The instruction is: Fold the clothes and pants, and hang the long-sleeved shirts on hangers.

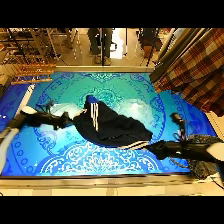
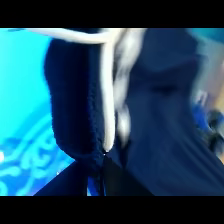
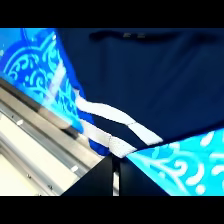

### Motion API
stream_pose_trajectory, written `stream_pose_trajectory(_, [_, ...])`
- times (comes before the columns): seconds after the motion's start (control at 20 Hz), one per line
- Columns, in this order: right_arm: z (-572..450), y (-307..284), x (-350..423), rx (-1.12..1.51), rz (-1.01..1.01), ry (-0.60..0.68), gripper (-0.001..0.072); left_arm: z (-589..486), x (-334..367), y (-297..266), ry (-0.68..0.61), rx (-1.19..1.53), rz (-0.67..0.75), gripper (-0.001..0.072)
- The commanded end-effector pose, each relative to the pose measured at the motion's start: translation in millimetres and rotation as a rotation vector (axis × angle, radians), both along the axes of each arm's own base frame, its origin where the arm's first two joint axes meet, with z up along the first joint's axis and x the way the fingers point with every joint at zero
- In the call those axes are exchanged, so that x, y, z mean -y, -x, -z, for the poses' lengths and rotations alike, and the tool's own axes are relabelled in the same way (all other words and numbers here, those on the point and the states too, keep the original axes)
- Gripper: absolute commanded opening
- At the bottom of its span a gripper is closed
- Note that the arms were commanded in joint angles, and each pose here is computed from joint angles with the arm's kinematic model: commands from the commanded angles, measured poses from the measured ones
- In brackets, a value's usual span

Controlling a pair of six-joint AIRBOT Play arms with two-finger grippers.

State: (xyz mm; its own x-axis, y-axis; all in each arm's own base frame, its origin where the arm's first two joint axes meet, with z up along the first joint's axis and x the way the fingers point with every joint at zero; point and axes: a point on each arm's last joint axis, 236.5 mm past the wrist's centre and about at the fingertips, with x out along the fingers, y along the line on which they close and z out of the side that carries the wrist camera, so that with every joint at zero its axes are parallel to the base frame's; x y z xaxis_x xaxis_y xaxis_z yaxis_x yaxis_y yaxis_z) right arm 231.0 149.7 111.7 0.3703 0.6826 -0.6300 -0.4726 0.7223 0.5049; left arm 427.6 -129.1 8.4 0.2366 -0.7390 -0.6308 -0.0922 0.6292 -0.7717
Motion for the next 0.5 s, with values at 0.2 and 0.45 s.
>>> stream_pose_trajectory(0.2, [-257,100,15,0.712,0.187,0.040,0.0009,-400,39,171,0.168,1.068,0.370,0.0014])
stream_pose_trajectory(0.45, [-354,125,24,0.980,0.280,-0.014,0.0009,-499,50,245,0.013,1.475,0.198,0.0014])
